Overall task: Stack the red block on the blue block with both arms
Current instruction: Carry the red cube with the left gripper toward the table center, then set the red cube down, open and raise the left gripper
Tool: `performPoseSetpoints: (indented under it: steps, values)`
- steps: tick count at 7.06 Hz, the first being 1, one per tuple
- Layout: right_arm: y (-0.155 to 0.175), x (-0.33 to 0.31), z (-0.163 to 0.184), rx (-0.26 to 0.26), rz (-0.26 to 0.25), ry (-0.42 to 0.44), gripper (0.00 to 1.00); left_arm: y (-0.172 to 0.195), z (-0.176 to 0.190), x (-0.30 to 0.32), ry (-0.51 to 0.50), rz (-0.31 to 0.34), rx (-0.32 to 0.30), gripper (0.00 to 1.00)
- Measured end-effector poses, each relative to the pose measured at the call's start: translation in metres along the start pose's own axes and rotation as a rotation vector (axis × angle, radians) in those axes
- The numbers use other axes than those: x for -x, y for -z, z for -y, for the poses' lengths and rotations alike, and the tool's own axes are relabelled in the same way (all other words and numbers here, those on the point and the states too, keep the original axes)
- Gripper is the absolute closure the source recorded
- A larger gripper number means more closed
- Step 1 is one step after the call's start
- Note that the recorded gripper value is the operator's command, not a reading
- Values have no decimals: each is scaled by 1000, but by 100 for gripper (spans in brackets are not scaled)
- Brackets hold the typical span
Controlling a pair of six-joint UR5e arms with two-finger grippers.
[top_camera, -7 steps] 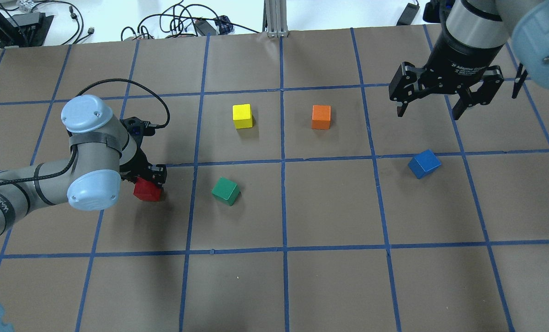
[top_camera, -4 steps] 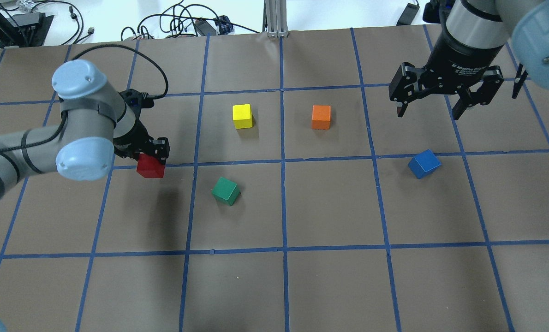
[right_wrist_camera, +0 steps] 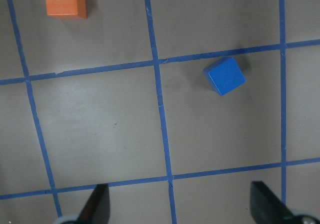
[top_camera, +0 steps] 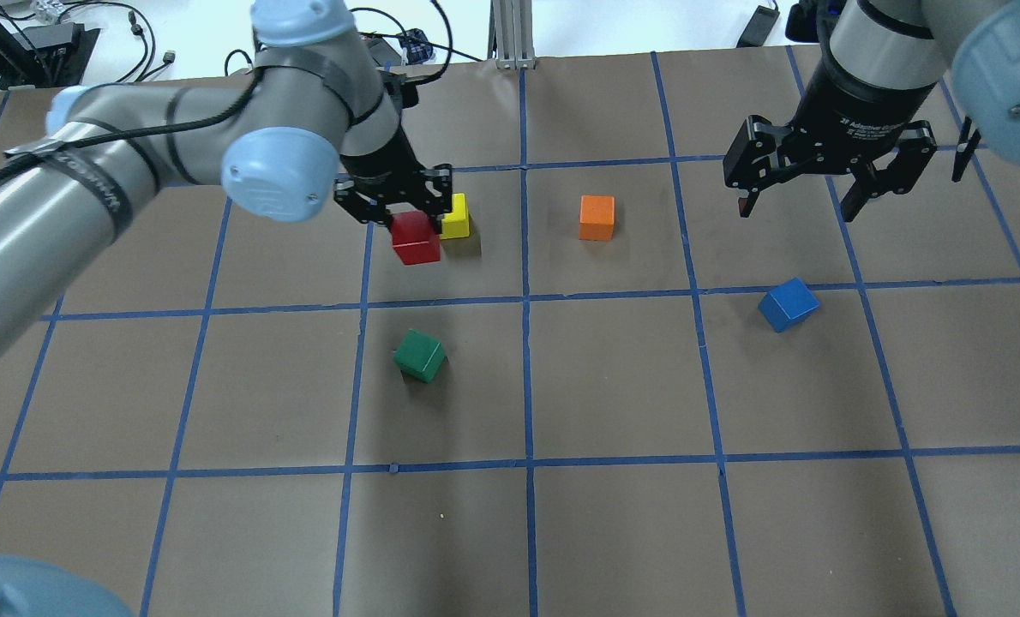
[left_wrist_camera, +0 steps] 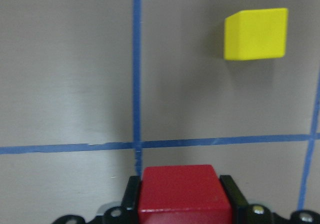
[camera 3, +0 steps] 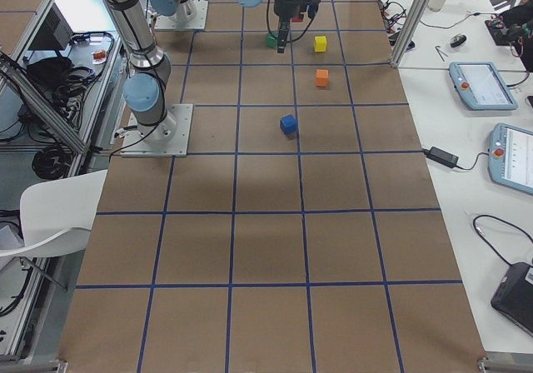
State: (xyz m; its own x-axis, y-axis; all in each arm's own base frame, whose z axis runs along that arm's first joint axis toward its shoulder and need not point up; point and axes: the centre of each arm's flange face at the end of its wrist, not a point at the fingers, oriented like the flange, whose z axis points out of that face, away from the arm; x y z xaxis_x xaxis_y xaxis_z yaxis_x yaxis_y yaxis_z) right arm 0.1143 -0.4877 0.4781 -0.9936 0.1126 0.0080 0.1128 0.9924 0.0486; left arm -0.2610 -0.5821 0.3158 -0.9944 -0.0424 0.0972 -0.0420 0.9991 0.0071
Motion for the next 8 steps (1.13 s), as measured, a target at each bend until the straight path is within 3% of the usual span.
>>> performPoseSetpoints:
  steps: [2, 3, 4, 5, 6, 8]
  values:
    - [0, 0, 0, 1, 0, -1, 0, -46, -21, -66, 17, 12, -20, 95]
    - [0, -1, 0, 3, 0, 0, 0, -71, -30, -85, 5, 19, -20, 86]
    - [-1, -1, 0, 5, 0, 0, 0, -91, -36, -95, 3, 31, -9, 72]
    - [-1, -1, 0, 7, -1, 0, 0, -107, -40, -99, 4, 48, 4, 43]
    - [-2, -1, 0, 8, -1, 0, 0, -119, -40, -100, 3, 66, 3, 0]
    - [-4, -2, 1, 10, -13, 0, 0, -130, -36, -102, 2, 66, -33, 0]
